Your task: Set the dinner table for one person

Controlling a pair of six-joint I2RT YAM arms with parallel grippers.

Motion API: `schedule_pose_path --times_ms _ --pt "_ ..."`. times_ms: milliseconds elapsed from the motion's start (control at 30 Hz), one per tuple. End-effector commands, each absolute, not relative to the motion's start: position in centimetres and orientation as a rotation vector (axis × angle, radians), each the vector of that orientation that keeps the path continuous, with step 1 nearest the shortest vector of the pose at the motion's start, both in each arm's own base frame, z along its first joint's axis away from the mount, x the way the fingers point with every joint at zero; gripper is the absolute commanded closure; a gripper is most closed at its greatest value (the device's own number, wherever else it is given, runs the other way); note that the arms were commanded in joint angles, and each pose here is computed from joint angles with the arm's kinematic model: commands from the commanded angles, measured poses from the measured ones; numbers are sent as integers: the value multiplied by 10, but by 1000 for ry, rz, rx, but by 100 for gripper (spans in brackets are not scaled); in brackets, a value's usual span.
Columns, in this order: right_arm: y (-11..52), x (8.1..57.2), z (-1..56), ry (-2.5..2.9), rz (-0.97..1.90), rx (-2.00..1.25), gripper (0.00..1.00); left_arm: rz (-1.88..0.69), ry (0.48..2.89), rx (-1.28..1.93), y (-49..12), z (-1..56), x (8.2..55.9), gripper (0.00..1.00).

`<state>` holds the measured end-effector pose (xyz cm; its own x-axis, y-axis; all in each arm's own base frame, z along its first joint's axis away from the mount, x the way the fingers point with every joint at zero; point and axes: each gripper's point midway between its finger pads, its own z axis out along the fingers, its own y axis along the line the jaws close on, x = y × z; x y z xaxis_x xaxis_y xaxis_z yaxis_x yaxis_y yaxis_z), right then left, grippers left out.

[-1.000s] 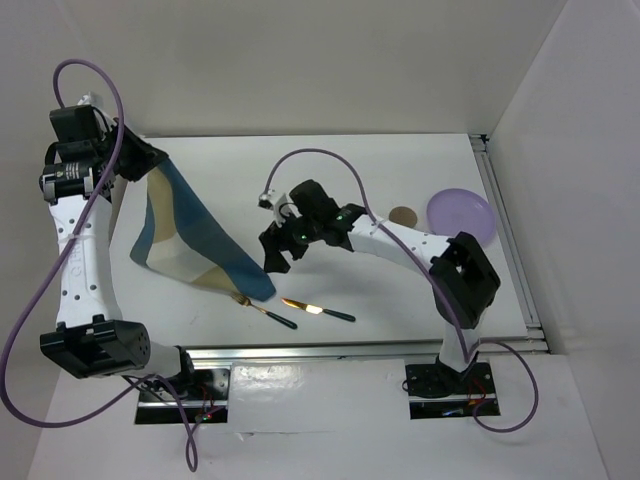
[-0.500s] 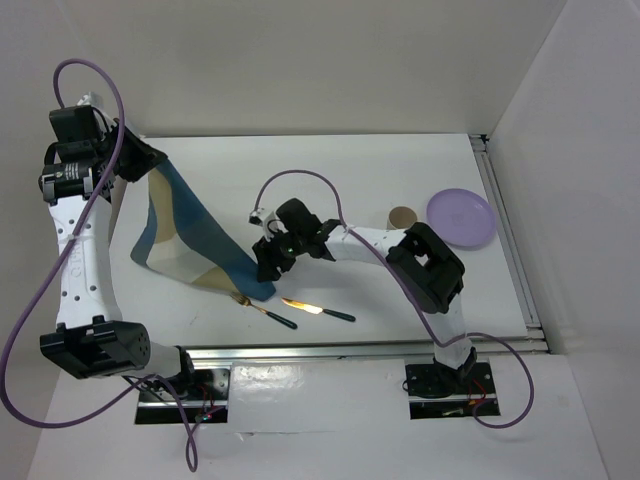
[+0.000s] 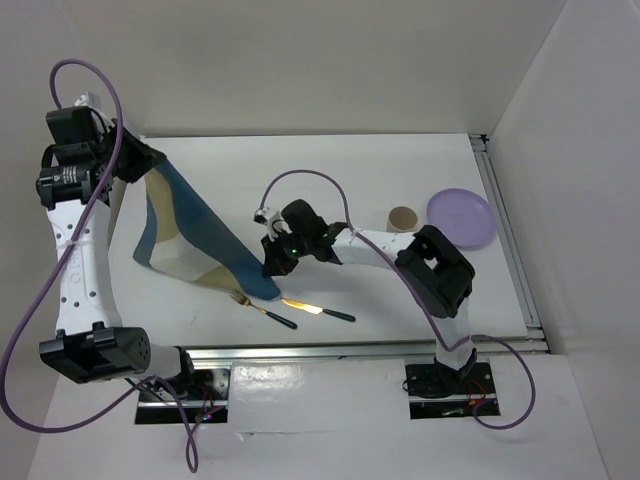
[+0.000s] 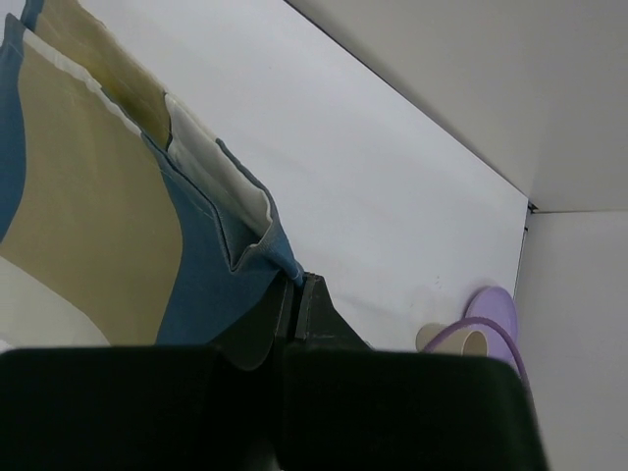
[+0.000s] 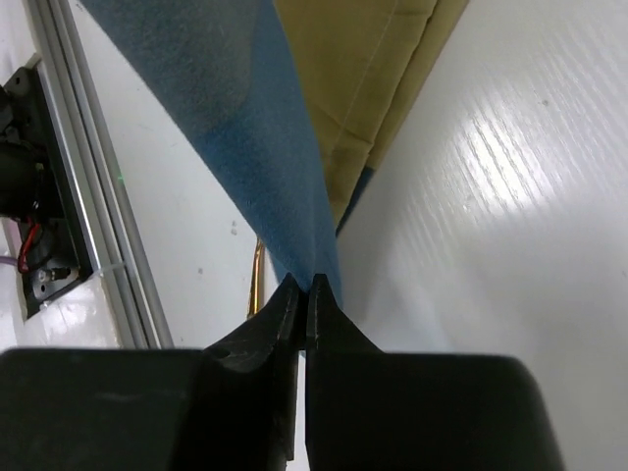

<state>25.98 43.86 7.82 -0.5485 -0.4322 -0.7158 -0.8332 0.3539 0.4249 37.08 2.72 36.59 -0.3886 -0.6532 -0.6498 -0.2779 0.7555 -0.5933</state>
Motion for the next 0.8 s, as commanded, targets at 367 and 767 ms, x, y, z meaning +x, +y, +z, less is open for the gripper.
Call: schedule_pose_path --times_ms 367,767 --pt "371 274 265 1847 821 -795 100 -511 1841 -601 16 430 349 100" --pt "266 247 372 1805 589 -582 100 -578 1751 -533 -8 473 295 100"
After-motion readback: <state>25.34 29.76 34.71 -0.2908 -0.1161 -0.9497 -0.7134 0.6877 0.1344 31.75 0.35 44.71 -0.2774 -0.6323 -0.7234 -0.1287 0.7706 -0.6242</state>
